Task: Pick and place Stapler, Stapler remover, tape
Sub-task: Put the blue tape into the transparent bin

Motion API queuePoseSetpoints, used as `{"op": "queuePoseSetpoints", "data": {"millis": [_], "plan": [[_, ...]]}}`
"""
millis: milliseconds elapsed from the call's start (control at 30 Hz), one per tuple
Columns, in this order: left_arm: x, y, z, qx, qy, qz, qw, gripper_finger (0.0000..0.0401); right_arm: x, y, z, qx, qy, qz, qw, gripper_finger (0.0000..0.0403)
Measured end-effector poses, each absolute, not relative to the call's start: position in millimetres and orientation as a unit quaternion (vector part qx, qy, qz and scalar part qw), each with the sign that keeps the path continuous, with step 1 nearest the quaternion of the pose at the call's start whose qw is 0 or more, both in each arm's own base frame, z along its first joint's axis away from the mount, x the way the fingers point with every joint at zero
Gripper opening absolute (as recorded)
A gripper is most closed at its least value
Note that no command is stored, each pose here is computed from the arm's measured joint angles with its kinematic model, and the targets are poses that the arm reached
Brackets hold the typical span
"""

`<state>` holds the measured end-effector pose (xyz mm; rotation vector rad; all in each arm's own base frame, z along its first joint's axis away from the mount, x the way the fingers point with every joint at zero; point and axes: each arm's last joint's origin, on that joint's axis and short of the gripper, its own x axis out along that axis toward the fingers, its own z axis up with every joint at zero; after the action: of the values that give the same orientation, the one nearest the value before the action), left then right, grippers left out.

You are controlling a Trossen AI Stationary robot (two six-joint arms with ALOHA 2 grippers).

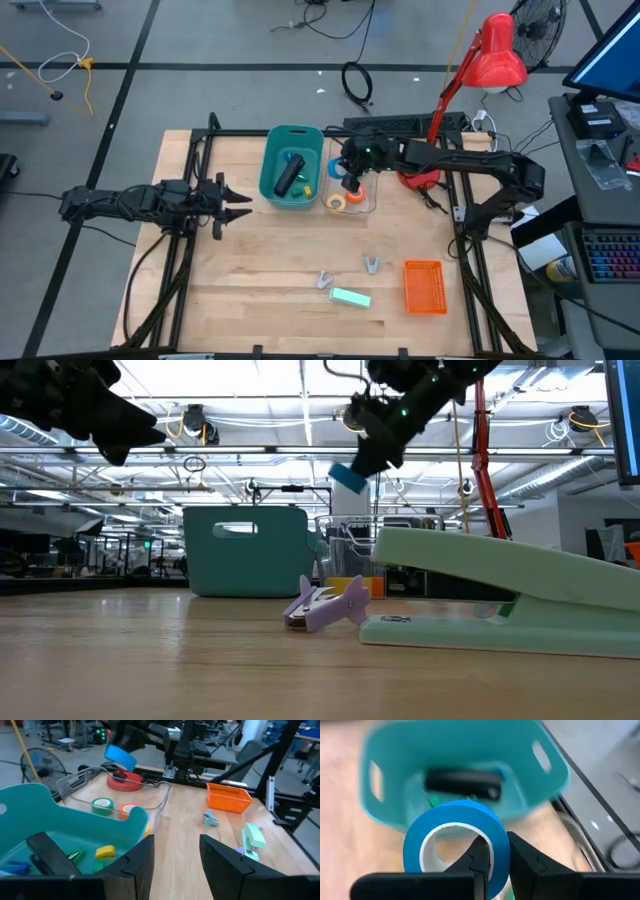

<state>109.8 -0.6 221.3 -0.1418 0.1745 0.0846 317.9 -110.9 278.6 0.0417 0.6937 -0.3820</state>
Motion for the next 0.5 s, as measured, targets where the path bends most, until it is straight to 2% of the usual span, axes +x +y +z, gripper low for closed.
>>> {"op": "queuePoseSetpoints", "data": {"millis": [333, 500], "plan": [[109.7, 0.5, 221.3, -0.075, 0.085, 0.062, 0.992, 0.0157, 306.4, -127.2, 270.9, 0.021, 0.384, -0.206, 0.900, 0.0036], [109.6, 0.6, 221.3, -0.082, 0.085, 0.063, 0.991, 0.0157, 315.4, -132.0, 245.9, 0.037, 0.424, -0.168, 0.889, 0.0035]]}}
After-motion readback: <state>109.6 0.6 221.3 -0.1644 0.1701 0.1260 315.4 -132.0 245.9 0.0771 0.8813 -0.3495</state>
